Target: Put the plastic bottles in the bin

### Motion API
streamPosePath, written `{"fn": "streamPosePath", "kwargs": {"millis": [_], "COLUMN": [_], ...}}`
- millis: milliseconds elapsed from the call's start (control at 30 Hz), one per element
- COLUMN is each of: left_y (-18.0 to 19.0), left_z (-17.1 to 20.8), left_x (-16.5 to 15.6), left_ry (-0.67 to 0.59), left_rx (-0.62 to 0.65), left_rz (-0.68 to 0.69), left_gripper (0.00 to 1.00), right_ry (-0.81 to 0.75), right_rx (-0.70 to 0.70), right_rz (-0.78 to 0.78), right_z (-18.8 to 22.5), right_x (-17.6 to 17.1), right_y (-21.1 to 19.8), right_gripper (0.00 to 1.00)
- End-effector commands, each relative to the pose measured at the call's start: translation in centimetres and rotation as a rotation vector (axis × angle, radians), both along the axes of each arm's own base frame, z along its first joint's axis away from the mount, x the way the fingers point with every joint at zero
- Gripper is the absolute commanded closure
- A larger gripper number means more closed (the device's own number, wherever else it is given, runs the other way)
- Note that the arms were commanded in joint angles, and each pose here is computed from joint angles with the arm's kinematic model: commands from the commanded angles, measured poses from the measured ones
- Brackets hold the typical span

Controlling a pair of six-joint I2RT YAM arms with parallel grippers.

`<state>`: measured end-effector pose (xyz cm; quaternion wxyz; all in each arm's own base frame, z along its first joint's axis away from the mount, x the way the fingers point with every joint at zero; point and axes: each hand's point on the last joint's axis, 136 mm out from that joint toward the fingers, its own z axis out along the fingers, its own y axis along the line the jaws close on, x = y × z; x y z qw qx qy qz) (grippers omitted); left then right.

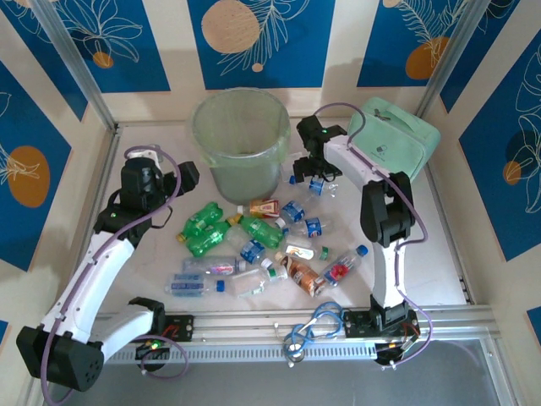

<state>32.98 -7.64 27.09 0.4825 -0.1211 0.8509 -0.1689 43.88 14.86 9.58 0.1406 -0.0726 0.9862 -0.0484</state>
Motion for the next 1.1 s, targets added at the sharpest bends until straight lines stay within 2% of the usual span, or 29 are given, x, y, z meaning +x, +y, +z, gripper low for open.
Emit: {"fn": "streamPosePath", "kwargs": {"millis": [0,167,400,700,1067], "left_y": [-0.5,0.2,-0.6,0.0,-0.5], "left_z": [-0.9,-0.5,0.3,0.1,0.0], "left_x": [-0.5,-0.3,0.1,0.0,0.5], "left_ry": [0.036,0.027,0.023,0.025,0.028], "left_rx": [0.006,0.055,-0.002,0.016,-0.015], "left_rz": [-0.029,-0.004,-0.022,0.007,0.000], "left_gripper": [0.04,0.03,0.04,0.04,0.04], "right_ry": [0.020,0.042,0.044,0.095,0.127], "right_rx": [-0.018,-0.025,-0.019,-0.018,-0.011], "right_rz": [0.050,0.065,0.056,0.082,-0.047], "right_z": [0.4,-1.0,-2.3,-3.9,-4.5], "right_x": [0.1,0.4,1.0,0.7,-0.8], "right_y": [0.6,1.0,1.3,1.5,-2.4], "right_gripper": [0.07,0.06,0.05,0.05,0.08]}}
